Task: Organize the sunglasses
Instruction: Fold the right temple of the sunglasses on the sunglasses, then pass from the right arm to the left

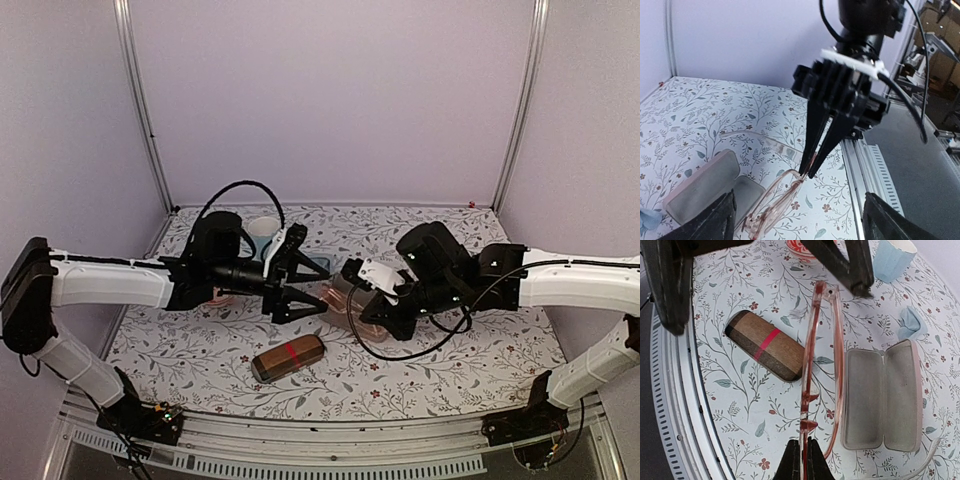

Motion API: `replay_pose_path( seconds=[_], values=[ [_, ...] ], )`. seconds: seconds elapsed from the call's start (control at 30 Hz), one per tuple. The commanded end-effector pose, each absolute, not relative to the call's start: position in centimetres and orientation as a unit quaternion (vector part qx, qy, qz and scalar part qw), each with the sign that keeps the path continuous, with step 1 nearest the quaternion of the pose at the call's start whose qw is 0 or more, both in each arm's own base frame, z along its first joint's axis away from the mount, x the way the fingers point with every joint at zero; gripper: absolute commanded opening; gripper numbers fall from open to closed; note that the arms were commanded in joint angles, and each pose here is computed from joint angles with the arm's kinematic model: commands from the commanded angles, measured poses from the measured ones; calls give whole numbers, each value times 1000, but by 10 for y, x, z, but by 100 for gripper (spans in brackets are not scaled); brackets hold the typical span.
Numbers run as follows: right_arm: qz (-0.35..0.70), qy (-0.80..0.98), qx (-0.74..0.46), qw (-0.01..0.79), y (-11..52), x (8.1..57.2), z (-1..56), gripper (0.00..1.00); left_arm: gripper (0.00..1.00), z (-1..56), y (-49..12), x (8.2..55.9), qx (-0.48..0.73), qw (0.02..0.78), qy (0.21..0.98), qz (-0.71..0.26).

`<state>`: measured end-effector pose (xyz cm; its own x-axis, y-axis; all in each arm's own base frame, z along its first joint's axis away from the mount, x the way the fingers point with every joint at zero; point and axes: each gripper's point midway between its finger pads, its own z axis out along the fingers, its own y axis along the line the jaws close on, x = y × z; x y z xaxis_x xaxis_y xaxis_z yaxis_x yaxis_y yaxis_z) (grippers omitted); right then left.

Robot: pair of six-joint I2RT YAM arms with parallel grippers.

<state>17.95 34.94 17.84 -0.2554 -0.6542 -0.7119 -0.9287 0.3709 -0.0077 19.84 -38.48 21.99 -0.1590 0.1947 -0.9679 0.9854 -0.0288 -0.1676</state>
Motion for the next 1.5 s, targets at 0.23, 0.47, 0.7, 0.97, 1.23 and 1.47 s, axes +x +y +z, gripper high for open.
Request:
replay_pose_path(
  seconds=[0.23, 0.47, 0.7, 0.97, 1.23, 1.47],
  values=[
    [46, 768, -477, 425, 335, 207, 177, 0, 91, 227, -354, 261, 246, 402, 720, -508],
    [38, 763, -477, 435, 343, 206, 176, 0, 93, 222, -356, 264, 164, 350, 738, -554],
    [36, 764, -477, 433, 351, 206, 173, 0, 94, 213, -370, 264, 138, 311, 745, -574],
    [33, 768, -474, 430, 357, 208, 168, 0, 87, 191, -389, 262, 127, 273, 759, -578],
    [25, 772, -467, 430, 357, 211, 165, 0, 74, 183, -402, 250, 132, 242, 755, -595],
    [25, 776, -463, 427, 359, 212, 163, 0, 63, 178, -408, 246, 135, 231, 754, -599]
  ],
)
